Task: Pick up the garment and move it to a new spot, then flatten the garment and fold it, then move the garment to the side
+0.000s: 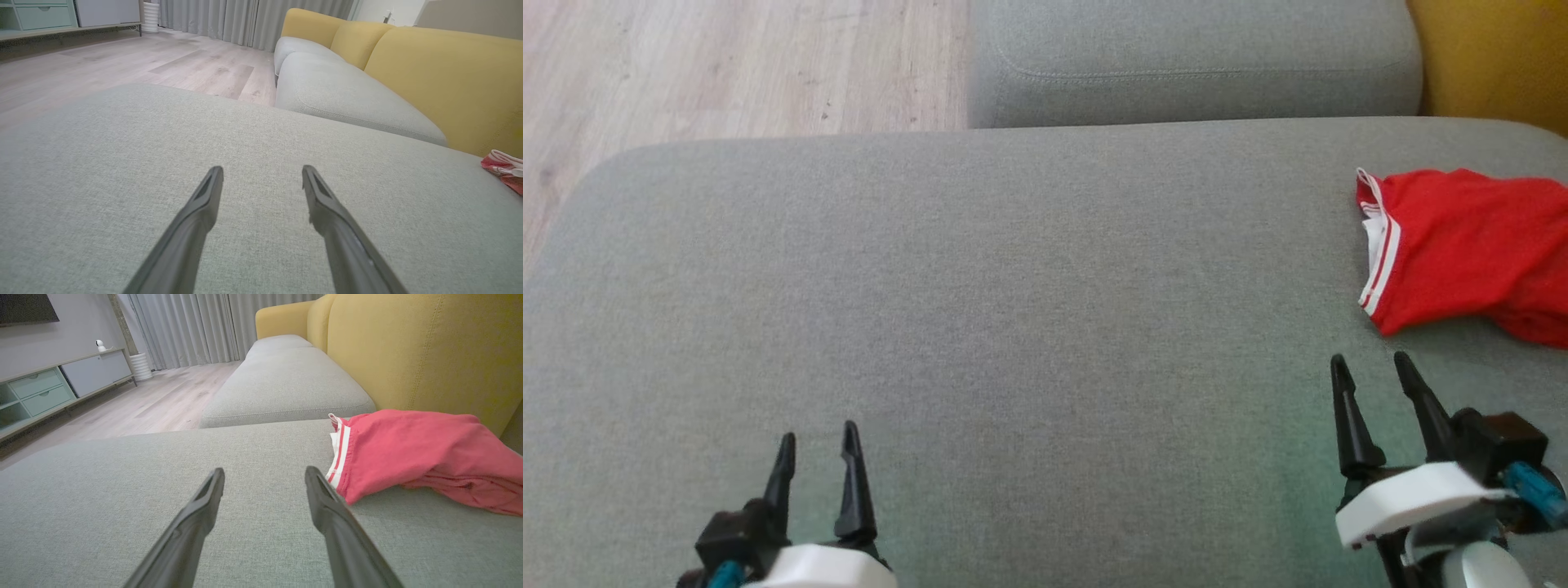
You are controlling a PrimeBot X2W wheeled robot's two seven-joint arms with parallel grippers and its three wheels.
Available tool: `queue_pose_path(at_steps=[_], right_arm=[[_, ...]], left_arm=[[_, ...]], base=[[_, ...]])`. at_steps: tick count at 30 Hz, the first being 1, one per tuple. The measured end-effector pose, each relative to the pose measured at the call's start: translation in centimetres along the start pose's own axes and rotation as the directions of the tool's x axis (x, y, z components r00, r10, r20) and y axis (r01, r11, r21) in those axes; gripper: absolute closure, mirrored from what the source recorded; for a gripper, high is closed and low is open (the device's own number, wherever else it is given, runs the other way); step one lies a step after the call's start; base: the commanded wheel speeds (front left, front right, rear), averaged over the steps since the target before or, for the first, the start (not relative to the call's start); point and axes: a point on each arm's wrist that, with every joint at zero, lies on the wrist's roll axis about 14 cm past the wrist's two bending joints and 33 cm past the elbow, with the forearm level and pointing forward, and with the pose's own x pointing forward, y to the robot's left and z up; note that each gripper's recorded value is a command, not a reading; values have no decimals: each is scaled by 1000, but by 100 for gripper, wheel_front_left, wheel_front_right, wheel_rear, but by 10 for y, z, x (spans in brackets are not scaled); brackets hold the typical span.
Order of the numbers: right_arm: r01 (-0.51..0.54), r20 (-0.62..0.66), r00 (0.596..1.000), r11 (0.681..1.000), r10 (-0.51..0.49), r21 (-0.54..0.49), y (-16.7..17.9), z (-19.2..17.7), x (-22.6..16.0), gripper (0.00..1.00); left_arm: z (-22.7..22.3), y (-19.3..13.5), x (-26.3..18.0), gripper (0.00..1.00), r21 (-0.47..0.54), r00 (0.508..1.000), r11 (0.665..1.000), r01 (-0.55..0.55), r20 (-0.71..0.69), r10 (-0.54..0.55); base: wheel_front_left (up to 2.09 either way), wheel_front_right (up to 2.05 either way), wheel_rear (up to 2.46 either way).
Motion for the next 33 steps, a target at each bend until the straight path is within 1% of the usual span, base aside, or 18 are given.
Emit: queue_pose_path(at_steps=[3, 8, 14, 23, 24, 29, 33], right_arm=[[-3, 14, 1000, 1000, 4, -2, 1, 4, -2, 0], [-21, 41, 999, 1000, 22, -6, 8, 11, -5, 0], [-44, 31, 999, 999, 44, -6, 16, 7, -7, 0], [-52, 29, 998, 999, 52, -6, 18, 7, -6, 0], [-51, 25, 998, 999, 51, -6, 18, 5, -6, 100], [-34, -74, 997, 999, 35, 12, 14, -27, -14, 100], [-23, -83, 996, 998, 28, 62, 12, -32, -17, 100]], left_arm=[[-3, -6, -1, 0, 0, 1000, 1000, 22, -10, -22], [-8, -6, -2, 0, 9, 999, 1000, 23, -32, -23], [-6, -5, -3, 0, 9, 999, 1000, 22, -26, -22], [-6, -6, -3, 0, 7, 999, 1000, 25, -24, -24], [-6, -7, -3, 100, 6, 999, 1000, 26, -24, -25], [-31, 3, -12, 100, 11, 995, 1000, -10, -99, 11], [-38, 3, -14, 100, -32, 992, 999, -23, -127, 19]], base=[[0, 0, 0], [0, 0, 0], [0, 0, 0], [0, 0, 0], [0, 0, 0], [0, 0, 0], [0, 0, 0]])
